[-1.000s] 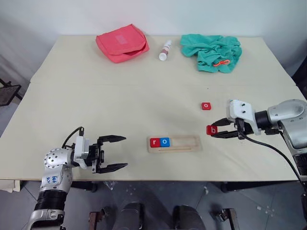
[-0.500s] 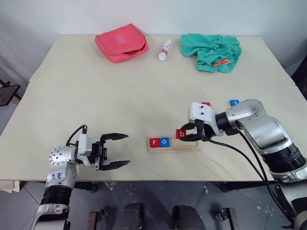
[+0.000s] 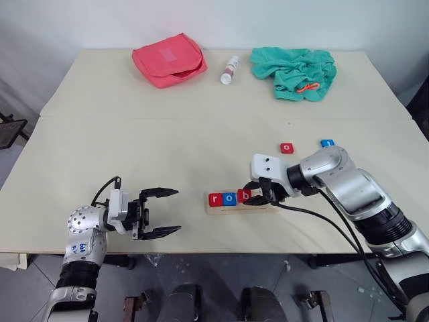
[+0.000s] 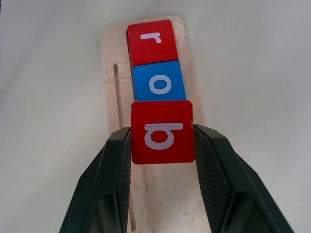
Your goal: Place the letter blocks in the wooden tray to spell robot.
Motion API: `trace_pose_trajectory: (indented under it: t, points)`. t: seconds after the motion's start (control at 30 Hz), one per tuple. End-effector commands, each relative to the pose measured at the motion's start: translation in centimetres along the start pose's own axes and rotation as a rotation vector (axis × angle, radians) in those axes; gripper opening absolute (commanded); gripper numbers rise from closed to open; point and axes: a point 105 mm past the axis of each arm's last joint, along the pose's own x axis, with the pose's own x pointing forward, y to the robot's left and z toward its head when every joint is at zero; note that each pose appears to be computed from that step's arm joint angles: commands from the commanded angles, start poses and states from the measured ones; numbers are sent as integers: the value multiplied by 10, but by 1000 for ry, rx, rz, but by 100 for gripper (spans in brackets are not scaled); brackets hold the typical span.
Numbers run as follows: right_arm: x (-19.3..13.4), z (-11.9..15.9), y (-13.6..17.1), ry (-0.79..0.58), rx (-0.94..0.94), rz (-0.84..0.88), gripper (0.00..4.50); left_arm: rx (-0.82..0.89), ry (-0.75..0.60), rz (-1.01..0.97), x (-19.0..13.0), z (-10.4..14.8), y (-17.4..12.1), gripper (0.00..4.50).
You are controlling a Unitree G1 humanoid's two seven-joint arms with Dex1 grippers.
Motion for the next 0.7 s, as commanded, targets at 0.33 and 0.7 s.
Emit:
trace_pose_trajectory:
  t: [0.33,0.7]
  points:
    - [-4,13,0,-21,-68,-12,448,43,-7,10,0,6,4,450]
    - [-69,-18,-15,-179,129,-275,448,37,-19,18,3,3,6,450]
